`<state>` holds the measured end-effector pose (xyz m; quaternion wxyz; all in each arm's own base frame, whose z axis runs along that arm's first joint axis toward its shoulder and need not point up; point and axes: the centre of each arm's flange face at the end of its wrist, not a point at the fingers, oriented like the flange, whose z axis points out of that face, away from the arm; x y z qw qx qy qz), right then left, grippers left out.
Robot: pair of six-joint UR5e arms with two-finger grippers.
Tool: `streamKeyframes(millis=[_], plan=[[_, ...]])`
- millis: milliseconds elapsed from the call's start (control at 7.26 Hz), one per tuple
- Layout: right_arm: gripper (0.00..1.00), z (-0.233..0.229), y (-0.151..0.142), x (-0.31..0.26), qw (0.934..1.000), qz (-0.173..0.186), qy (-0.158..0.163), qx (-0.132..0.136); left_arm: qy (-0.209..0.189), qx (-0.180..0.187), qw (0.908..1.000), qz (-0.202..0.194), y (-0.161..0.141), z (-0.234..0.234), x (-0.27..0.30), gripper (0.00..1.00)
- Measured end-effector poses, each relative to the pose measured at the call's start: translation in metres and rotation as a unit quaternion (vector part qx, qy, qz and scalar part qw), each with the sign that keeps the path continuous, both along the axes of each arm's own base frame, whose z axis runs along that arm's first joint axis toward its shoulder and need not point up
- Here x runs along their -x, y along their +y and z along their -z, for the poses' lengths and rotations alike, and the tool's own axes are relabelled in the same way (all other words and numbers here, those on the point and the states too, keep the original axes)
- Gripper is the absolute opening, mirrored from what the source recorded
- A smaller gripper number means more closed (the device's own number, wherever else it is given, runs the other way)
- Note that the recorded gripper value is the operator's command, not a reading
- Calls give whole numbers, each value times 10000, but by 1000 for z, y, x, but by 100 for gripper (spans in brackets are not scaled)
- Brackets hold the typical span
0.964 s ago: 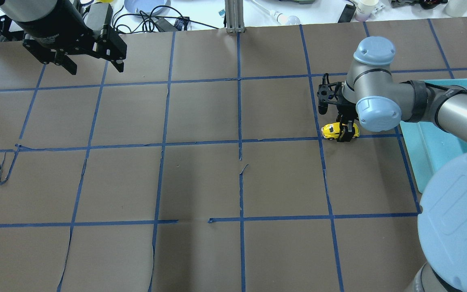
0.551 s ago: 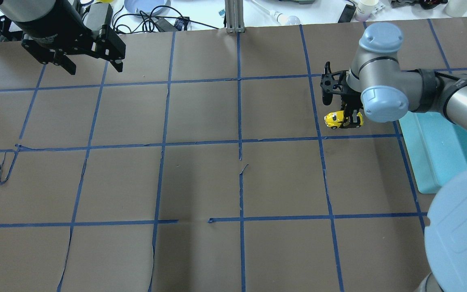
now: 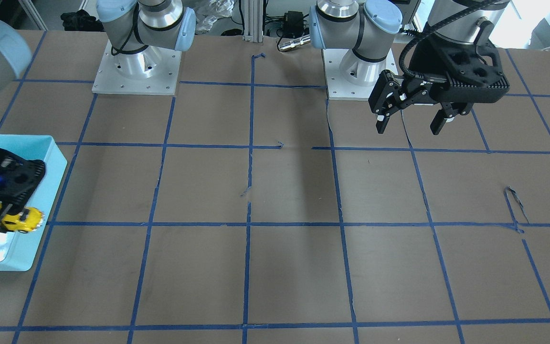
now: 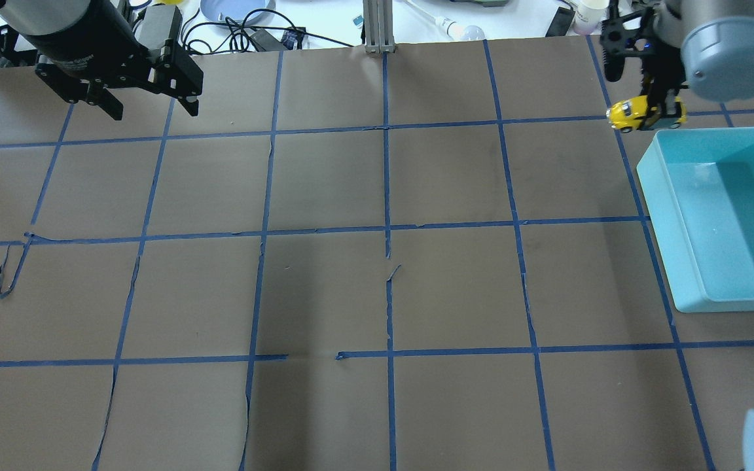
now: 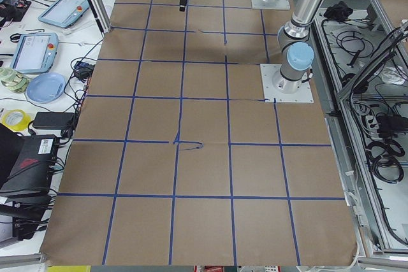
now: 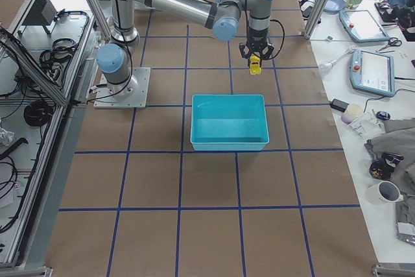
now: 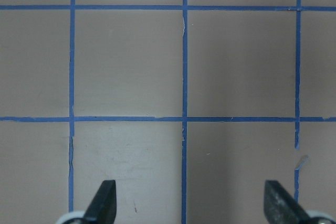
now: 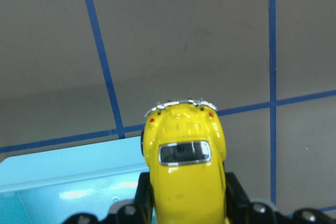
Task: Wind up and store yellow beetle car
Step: 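Lift the car with the right gripper and carry it into the light-blue bin, then open the right gripper to release the car inside the bin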
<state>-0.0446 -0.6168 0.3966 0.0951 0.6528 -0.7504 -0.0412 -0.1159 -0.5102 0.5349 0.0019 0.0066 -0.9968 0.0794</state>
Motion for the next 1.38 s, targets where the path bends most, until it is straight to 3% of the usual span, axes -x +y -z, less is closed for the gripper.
streamKeyframes(millis=[413, 826, 1101, 1239, 1377], plan=[[0, 30, 23, 117, 9977, -348, -386, -433, 0, 9, 10000, -2, 0, -1, 0, 100], [0, 112, 41, 144, 9936, -412, -610, -854, 1, 9, 10000, -4, 0, -1, 0, 100], [0, 154, 52, 156, 9925, -321, -499, -1073, 0, 11, 10000, -3, 1, -1, 0, 100], [16, 172, 54, 160, 9922, -290, -415, -1141, -4, 10, 10000, -2, 1, -1, 0, 100], [99, 183, 56, 161, 9919, -258, -400, -1181, -4, 12, 10000, -1, 1, -1, 0, 100]])
